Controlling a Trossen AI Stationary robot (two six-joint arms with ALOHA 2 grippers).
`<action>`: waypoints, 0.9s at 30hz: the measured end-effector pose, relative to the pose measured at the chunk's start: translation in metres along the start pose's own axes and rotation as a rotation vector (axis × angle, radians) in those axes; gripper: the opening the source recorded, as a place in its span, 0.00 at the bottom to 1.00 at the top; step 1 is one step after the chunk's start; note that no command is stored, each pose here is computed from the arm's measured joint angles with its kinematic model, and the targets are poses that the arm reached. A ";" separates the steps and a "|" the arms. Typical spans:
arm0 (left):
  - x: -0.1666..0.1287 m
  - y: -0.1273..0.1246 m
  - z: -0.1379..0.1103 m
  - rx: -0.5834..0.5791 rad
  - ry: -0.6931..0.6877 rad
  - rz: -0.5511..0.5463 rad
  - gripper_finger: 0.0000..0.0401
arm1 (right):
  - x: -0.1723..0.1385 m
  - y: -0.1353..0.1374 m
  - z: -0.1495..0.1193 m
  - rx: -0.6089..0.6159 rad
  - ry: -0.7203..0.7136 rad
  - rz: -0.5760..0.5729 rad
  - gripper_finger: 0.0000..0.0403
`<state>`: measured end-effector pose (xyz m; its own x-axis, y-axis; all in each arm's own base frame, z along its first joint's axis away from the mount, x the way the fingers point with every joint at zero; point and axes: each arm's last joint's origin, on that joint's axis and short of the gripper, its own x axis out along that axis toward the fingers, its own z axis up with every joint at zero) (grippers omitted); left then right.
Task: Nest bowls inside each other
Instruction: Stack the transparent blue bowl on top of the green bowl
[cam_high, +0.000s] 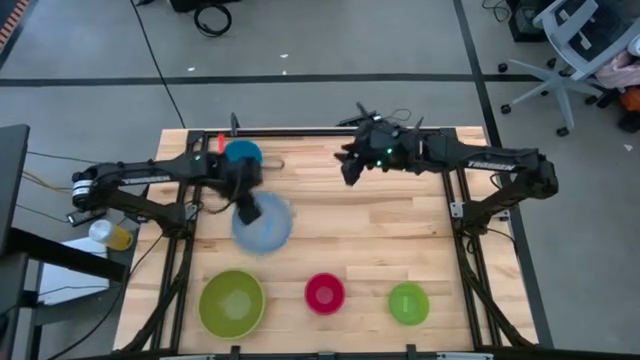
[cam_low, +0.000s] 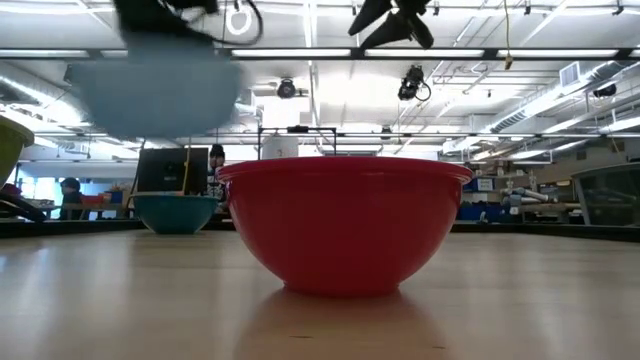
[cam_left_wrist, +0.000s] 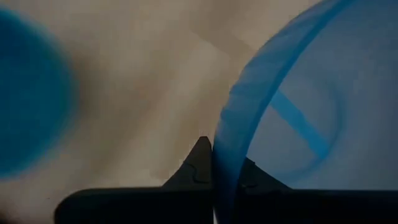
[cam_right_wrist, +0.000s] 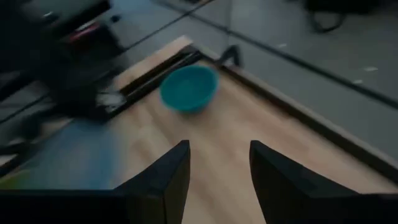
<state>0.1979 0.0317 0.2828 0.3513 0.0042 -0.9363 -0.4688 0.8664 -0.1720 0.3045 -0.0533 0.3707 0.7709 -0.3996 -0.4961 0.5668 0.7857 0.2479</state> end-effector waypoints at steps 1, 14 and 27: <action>-0.004 -0.006 -0.009 0.037 0.054 -0.074 0.00 | 0.000 -0.001 -0.001 -0.002 0.003 -0.015 0.42; 0.017 -0.083 -0.092 0.184 0.222 -0.208 0.01 | 0.051 0.022 -0.044 0.020 0.221 -0.037 0.42; 0.032 -0.094 -0.119 0.061 0.257 -0.158 0.33 | 0.107 0.036 -0.082 0.107 0.372 0.021 0.43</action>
<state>0.1565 -0.1086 0.2325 0.1955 -0.2523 -0.9477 -0.3722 0.8749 -0.3097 0.3837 -0.0287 0.2579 0.6359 -0.1701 -0.7528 0.5945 0.7300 0.3372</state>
